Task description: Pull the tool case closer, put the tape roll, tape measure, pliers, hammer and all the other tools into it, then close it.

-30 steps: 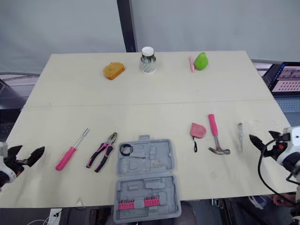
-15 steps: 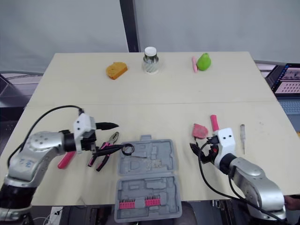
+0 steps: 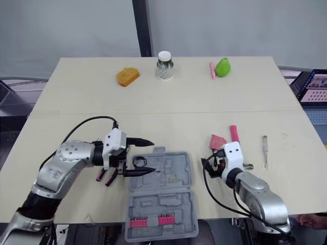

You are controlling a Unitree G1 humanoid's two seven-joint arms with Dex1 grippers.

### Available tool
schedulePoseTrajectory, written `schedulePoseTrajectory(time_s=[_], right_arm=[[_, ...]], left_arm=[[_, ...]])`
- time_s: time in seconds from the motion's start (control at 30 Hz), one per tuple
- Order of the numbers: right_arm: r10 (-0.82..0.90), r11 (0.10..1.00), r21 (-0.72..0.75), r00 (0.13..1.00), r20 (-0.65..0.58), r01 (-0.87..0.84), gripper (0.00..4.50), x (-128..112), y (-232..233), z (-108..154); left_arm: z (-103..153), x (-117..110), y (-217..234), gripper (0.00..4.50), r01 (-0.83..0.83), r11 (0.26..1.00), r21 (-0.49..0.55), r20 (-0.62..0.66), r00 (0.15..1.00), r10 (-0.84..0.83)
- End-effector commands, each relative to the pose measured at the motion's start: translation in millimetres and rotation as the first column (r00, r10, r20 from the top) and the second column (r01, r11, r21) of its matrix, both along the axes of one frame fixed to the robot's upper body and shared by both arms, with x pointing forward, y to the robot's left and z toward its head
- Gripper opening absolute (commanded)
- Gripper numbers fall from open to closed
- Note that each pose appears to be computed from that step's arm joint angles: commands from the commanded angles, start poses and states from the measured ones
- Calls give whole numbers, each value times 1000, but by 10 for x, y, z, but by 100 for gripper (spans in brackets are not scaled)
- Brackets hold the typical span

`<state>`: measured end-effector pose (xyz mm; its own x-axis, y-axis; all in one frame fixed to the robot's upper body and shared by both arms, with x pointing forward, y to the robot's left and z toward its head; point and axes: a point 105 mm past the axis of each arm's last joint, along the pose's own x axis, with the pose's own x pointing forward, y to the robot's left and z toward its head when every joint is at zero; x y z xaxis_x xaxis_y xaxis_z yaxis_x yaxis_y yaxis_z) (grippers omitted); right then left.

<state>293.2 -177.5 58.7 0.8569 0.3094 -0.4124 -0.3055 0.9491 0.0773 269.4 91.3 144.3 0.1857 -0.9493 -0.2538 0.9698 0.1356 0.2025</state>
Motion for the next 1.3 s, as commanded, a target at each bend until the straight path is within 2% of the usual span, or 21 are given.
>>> schedulePoseTrajectory(time_s=[0.03,0.27,0.37,0.6,0.63,0.8,0.87,0.93,1.1,1.3], right_arm=[[-24,1000,-16,1000,18,24,450,42,-20,5],[-36,999,-26,999,19,37,450,120,-35,-32],[-32,999,-21,999,17,32,363,136,-10,-46],[-30,999,-29,999,9,31,23,121,29,-99],[-48,998,-29,999,6,48,3,122,4,-112],[-64,997,-36,998,3,64,3,88,-55,-129],[-42,998,-45,999,-11,42,3,-18,-80,-134],[-25,999,-41,999,-38,23,3,-179,-123,-147],[17,999,-40,994,-112,-22,3,-592,-173,-201],[21,1000,-12,983,-181,-23,3,-945,-102,-281]], left_arm=[[64,-51,-71,444,26,1000,-4,49,998,-26],[67,-49,-107,444,13,1000,-8,57,998,-13],[62,-40,-126,450,10,1000,-7,59,998,-9],[51,-41,-158,450,15,1000,-3,60,998,-15],[46,-40,-161,450,16,1000,-3,58,998,-16],[-20,-66,-139,450,30,999,16,44,999,-31],[-130,-134,-54,450,56,996,70,21,998,-58],[-212,-192,32,450,81,990,116,-4,997,-81],[-258,-253,119,450,129,979,159,-39,991,-125],[-296,-334,125,450,198,963,180,-67,980,-189]])
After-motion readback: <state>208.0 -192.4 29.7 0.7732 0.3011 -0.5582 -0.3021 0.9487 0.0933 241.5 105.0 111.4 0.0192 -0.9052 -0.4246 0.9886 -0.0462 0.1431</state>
